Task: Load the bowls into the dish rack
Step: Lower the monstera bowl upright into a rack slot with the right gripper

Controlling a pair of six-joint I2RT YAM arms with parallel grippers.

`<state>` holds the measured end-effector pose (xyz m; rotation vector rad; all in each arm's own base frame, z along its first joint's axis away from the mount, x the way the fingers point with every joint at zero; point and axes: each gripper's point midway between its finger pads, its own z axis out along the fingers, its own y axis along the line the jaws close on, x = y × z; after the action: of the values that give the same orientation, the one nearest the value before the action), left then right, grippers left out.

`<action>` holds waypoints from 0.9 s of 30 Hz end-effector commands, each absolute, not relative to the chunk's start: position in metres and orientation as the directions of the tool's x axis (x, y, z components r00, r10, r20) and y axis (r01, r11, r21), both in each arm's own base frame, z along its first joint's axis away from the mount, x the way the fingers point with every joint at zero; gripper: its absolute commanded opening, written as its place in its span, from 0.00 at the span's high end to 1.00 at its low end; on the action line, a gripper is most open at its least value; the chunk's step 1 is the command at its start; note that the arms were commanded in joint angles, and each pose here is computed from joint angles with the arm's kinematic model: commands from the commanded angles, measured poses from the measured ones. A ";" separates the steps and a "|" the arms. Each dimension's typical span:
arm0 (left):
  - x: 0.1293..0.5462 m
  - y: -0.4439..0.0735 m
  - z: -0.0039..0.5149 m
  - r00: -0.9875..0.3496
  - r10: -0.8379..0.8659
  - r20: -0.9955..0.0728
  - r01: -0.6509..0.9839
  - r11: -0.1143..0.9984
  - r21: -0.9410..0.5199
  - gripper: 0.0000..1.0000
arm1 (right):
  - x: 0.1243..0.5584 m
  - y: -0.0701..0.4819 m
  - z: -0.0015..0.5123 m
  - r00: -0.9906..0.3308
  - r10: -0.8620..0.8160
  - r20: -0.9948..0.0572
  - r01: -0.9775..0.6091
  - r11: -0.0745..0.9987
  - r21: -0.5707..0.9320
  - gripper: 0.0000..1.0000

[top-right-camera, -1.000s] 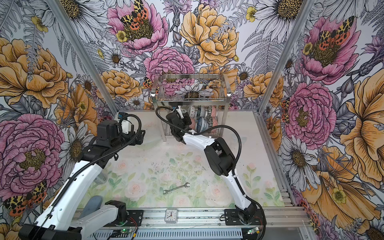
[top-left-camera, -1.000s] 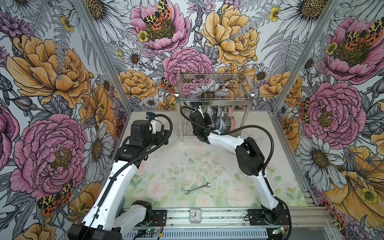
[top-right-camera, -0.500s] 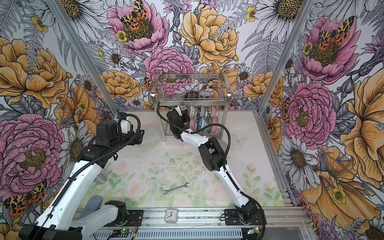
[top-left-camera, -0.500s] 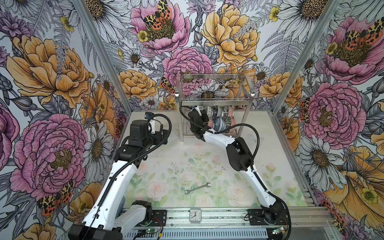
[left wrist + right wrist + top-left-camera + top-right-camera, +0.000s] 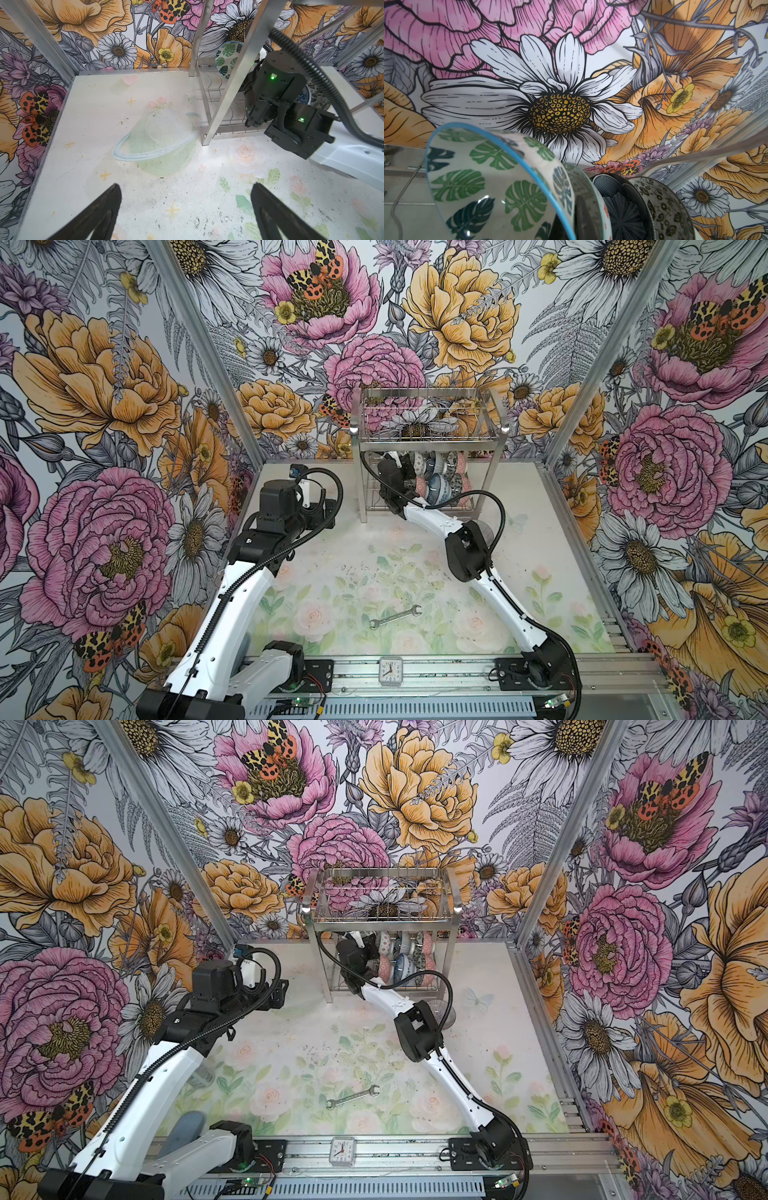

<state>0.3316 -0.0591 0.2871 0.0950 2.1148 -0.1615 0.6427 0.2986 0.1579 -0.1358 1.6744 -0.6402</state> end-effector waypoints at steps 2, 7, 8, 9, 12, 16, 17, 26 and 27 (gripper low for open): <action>0.330 -0.061 0.296 -0.495 -0.022 -0.869 0.144 0.984 -0.107 0.01 | 0.647 0.293 0.168 -0.188 -0.402 -0.896 0.293 0.848 -0.442 1.00; 0.330 -0.061 0.297 -0.491 -0.025 -0.871 0.144 0.983 -0.110 0.01 | 0.652 0.302 0.157 -0.197 -0.421 -0.886 0.225 0.860 -0.458 1.00; 0.330 -0.062 0.296 -0.493 -0.026 -0.870 0.146 0.983 -0.112 0.01 | 0.653 0.303 0.157 -0.198 -0.425 -0.883 0.215 0.860 -0.462 1.00; 0.330 -0.062 0.296 -0.494 -0.025 -0.869 0.149 0.982 -0.113 0.01 | 0.654 0.304 0.155 -0.202 -0.433 -0.879 0.206 0.858 -0.470 1.00; 0.330 -0.062 0.297 -0.492 -0.027 -0.870 0.150 0.982 -0.115 0.01 | 0.655 0.305 0.152 -0.209 -0.452 -0.867 0.192 0.850 -0.490 1.00; 0.328 -0.062 0.299 -0.486 -0.028 -0.873 0.151 0.982 -0.116 0.01 | 0.657 0.302 0.150 -0.216 -0.472 -0.855 0.188 0.839 -0.511 1.00; 0.328 -0.062 0.299 -0.486 -0.029 -0.873 0.151 0.982 -0.116 0.01 | 0.657 0.302 0.149 -0.218 -0.480 -0.850 0.188 0.834 -0.519 1.00; 0.328 -0.062 0.298 -0.487 -0.028 -0.873 0.148 0.982 -0.114 0.01 | 0.658 0.297 0.145 -0.221 -0.537 -0.814 0.209 0.789 -0.577 1.00; 0.328 -0.061 0.298 -0.486 -0.030 -0.873 0.145 0.983 -0.115 0.01 | 0.659 0.298 0.145 -0.220 -0.543 -0.811 0.206 0.786 -0.583 1.00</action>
<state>0.3275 -0.0610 0.2922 0.0994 2.0979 -0.1811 0.6550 0.3016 0.1474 -0.2733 1.6760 -0.6812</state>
